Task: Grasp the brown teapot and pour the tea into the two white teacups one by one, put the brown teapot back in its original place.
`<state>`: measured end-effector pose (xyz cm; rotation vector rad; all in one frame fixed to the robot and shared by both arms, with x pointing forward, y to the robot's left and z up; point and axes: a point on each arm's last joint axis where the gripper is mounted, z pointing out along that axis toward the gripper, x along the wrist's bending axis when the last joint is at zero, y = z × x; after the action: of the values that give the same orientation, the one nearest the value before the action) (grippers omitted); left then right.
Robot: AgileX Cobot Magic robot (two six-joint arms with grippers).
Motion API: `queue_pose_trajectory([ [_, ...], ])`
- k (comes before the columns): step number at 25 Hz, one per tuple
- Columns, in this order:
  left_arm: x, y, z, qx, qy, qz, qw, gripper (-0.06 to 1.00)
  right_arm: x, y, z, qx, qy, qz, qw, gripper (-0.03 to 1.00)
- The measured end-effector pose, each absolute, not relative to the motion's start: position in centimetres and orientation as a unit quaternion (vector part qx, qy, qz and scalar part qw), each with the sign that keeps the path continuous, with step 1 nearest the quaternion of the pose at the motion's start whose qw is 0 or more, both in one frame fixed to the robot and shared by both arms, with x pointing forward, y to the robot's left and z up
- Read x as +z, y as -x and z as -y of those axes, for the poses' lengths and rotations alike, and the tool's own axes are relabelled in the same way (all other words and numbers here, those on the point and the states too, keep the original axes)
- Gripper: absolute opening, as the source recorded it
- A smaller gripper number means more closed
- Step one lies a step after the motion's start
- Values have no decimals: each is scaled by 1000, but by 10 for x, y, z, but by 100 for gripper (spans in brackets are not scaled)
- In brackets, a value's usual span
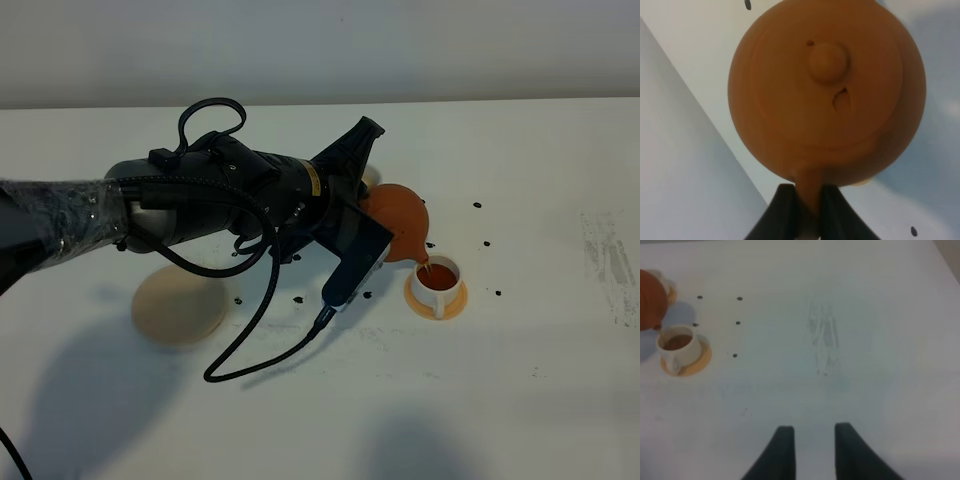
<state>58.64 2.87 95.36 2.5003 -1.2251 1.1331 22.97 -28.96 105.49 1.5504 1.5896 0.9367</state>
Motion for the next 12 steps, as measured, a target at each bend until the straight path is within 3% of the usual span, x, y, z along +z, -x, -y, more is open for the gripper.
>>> queue_pose_trajectory([
  [12,955,-587,-28,384,-818,424,60,9,1055,-230,290,363,-601,-616,358,22],
])
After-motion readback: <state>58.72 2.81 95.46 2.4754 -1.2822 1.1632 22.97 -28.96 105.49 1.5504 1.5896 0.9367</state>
